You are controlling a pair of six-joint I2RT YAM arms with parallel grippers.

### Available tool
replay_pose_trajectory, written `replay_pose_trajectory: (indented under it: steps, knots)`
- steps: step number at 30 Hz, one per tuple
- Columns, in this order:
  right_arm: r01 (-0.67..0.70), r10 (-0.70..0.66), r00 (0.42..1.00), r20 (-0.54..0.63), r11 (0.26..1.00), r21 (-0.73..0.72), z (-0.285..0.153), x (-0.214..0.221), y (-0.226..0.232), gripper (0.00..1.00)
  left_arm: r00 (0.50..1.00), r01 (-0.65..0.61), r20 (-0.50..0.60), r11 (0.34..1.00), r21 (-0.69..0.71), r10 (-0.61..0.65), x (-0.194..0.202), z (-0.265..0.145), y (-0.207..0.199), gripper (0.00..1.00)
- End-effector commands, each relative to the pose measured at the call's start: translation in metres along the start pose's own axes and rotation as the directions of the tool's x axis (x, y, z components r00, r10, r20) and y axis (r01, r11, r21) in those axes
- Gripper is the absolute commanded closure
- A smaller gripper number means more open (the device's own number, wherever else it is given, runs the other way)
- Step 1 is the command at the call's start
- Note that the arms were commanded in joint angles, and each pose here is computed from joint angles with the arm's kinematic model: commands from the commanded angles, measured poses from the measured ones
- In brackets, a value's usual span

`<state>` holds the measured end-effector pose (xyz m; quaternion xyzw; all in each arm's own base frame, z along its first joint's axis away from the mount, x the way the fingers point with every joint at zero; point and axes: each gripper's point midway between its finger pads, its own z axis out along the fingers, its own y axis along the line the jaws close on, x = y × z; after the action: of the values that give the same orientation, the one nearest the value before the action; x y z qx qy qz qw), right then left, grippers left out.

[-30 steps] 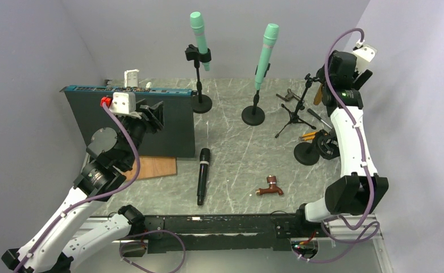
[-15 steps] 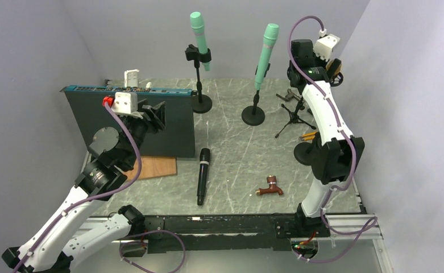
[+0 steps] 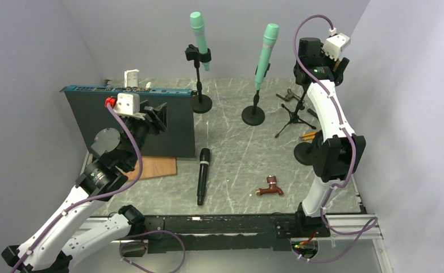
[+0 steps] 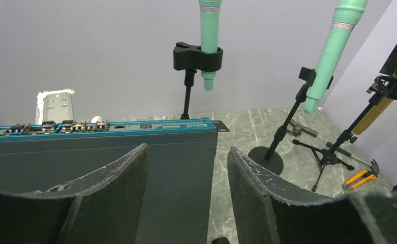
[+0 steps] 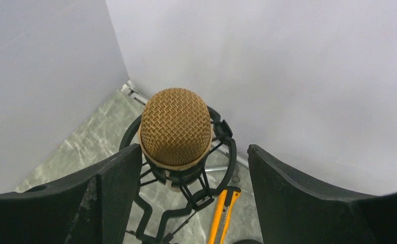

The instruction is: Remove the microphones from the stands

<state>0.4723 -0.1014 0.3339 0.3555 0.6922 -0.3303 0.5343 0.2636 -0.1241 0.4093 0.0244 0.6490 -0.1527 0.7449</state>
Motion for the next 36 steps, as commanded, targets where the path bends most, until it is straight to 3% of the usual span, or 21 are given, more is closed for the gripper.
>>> replay_pose_trajectory:
  steps: [1, 5, 8, 11, 16, 23, 26, 36]
  knots:
    - [-0.046, 0.044, 0.998, 0.050, 0.999, 0.026, 0.006, -0.022, -0.003, 0.24, 0.999, 0.009, 0.053, 1.000, 0.001, -0.009, -0.015, -0.002, 0.000, 0.39]
    - [-0.034, 0.033, 0.999, 0.034, 0.999, 0.023, 0.012, -0.017, 0.001, 0.33, 0.999, 0.004, 0.048, 1.000, -0.009, -0.004, -0.013, -0.001, 0.001, 0.38]
    - [-0.031, 0.030, 0.999, 0.041, 0.999, 0.022, 0.013, -0.020, 0.000, 0.51, 0.999, 0.002, 0.049, 1.000, -0.005, -0.002, -0.013, -0.001, 0.000, 0.38]
    - [-0.030, 0.029, 0.998, 0.064, 0.999, 0.017, 0.011, -0.032, -0.003, 0.61, 0.999, 0.000, 0.048, 1.000, -0.008, 0.000, -0.013, -0.001, 0.000, 0.39]
    - [-0.033, 0.034, 0.992, 0.124, 0.999, -0.009, -0.001, -0.065, -0.010, 0.77, 0.999, 0.000, 0.042, 1.000, -0.005, 0.000, -0.011, 0.000, -0.001, 0.39]
    - [-0.005, 0.000, 0.958, 0.286, 1.000, 0.019, -0.041, -0.127, -0.028, 0.90, 0.999, 0.005, 0.033, 1.000, 0.013, -0.005, -0.009, 0.001, -0.005, 0.40]
    - [-0.023, 0.013, 0.935, 0.354, 0.999, 0.024, -0.062, -0.152, -0.039, 1.00, 0.999, 0.004, 0.033, 1.000, 0.002, -0.004, -0.008, 0.001, -0.003, 0.40]
    - [-0.080, 0.130, 0.857, 0.499, 0.990, -0.119, -0.131, -0.213, -0.062, 1.00, 1.000, 0.009, 0.026, 1.000, 0.015, -0.010, -0.008, 0.001, -0.006, 0.41]
